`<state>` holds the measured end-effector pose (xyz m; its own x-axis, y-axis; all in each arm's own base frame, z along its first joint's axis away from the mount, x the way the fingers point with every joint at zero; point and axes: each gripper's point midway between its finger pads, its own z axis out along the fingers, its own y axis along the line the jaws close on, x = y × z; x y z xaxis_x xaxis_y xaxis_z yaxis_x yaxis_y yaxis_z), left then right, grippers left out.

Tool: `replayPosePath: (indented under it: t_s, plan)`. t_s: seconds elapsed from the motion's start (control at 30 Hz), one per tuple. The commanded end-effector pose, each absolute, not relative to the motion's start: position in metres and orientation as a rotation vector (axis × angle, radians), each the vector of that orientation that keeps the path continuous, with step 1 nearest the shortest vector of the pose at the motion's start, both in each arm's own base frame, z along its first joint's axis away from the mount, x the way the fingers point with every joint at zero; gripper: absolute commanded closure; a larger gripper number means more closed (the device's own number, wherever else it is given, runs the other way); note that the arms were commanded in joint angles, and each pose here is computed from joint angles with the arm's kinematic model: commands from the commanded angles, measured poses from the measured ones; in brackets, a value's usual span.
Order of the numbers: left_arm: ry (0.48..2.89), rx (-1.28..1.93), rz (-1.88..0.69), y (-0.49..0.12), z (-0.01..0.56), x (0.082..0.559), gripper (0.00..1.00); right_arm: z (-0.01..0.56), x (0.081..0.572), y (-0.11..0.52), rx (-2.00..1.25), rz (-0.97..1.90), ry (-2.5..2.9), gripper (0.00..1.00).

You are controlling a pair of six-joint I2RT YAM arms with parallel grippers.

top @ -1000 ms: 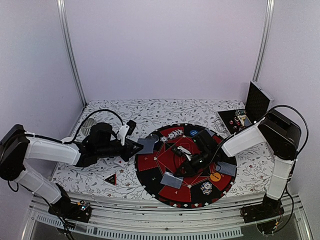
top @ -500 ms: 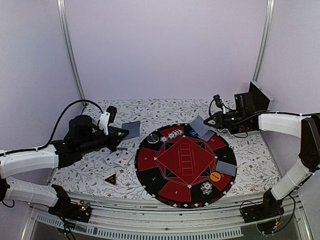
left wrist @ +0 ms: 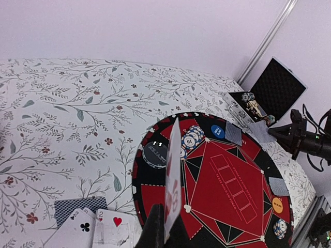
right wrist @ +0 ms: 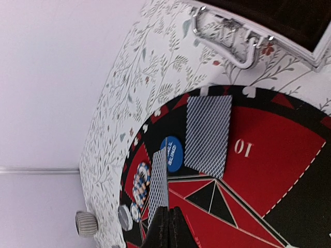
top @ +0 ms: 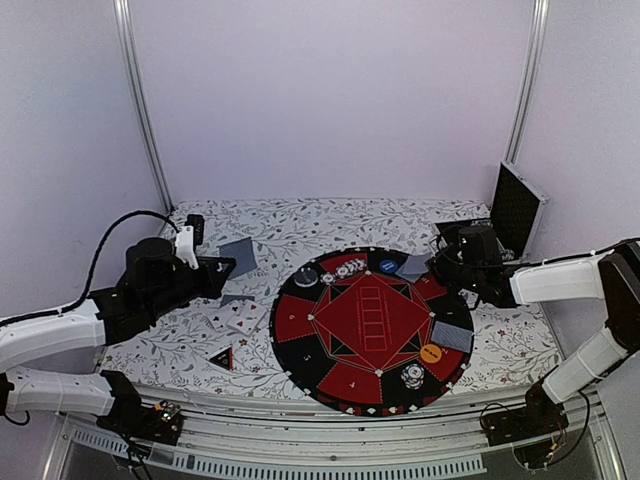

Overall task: Distribute texas hold em gaming equipment
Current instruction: Distribute the poker card in the small blind area.

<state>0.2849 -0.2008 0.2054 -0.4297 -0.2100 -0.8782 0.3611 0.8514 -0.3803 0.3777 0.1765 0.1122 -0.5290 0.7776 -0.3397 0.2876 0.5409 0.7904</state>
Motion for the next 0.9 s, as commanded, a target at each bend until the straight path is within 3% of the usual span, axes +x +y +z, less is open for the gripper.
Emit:
replayPosePath:
  t_s: [0.0, 0.73, 0.87]
  plan:
    - [1.894, 0.08, -0.647, -0.193, 0.205, 0.284, 1.0, 0.113, 0.406, 0.155, 1.148, 0.878, 1.842, 0.98]
    - [1.881, 0.122, -0.625, -0.188, 0.202, 0.283, 1.0, 0.046, 0.43, 0.177, 1.3, 0.822, 1.884, 0.97]
    - [1.88, 0.115, -0.62, -0.186, 0.203, 0.284, 1.0, 0.048, 0.427, 0.178, 1.292, 0.835, 1.89, 0.87]
